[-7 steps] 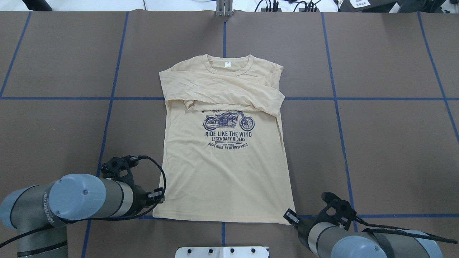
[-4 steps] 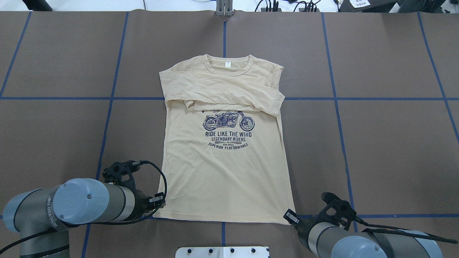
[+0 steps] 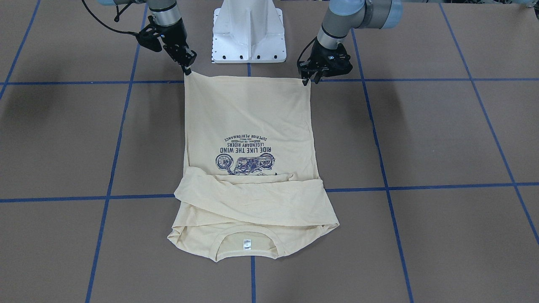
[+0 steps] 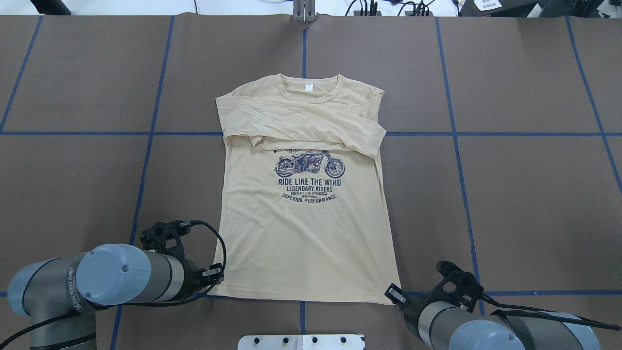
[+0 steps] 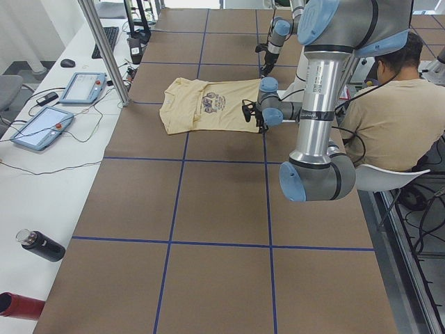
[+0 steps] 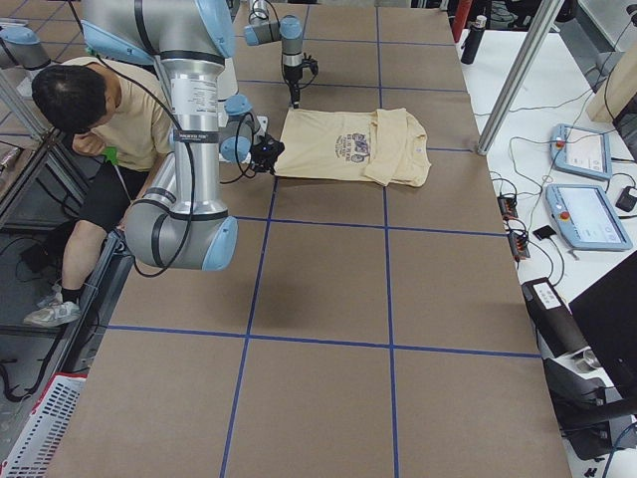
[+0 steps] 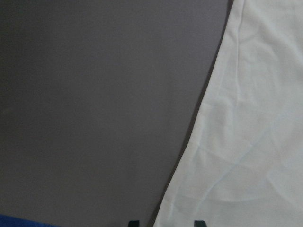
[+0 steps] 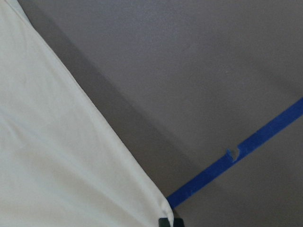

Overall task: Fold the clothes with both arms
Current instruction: 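Grip both hem corners nearest the robot with both grippers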

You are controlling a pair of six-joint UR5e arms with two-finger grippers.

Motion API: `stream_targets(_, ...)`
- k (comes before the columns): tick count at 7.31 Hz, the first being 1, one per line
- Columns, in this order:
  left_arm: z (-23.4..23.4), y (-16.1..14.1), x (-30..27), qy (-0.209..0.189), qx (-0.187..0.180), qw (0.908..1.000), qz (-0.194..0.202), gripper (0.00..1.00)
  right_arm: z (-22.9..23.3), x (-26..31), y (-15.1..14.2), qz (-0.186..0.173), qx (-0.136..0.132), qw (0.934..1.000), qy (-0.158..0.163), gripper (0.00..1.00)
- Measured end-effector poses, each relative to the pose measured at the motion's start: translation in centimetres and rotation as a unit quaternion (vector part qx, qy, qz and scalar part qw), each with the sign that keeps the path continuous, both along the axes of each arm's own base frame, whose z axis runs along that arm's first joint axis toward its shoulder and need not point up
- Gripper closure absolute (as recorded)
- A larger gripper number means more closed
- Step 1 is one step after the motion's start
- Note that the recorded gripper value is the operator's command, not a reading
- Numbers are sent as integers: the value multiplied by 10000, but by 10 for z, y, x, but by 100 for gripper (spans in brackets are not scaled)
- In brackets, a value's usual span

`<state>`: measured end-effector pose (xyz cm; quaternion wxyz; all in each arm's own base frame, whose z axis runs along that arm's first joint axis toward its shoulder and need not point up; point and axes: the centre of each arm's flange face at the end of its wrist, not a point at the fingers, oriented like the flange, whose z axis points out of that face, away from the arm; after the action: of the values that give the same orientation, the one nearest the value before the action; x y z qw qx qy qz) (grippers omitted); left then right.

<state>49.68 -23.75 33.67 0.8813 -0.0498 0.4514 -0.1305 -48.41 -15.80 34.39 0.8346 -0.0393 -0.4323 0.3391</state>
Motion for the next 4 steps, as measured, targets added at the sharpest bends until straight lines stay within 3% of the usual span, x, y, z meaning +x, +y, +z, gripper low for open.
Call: stream_targets(4, 3, 6, 5, -26, -17, 10000, 77, 57, 0, 0, 0, 8, 1, 10000, -1, 100)
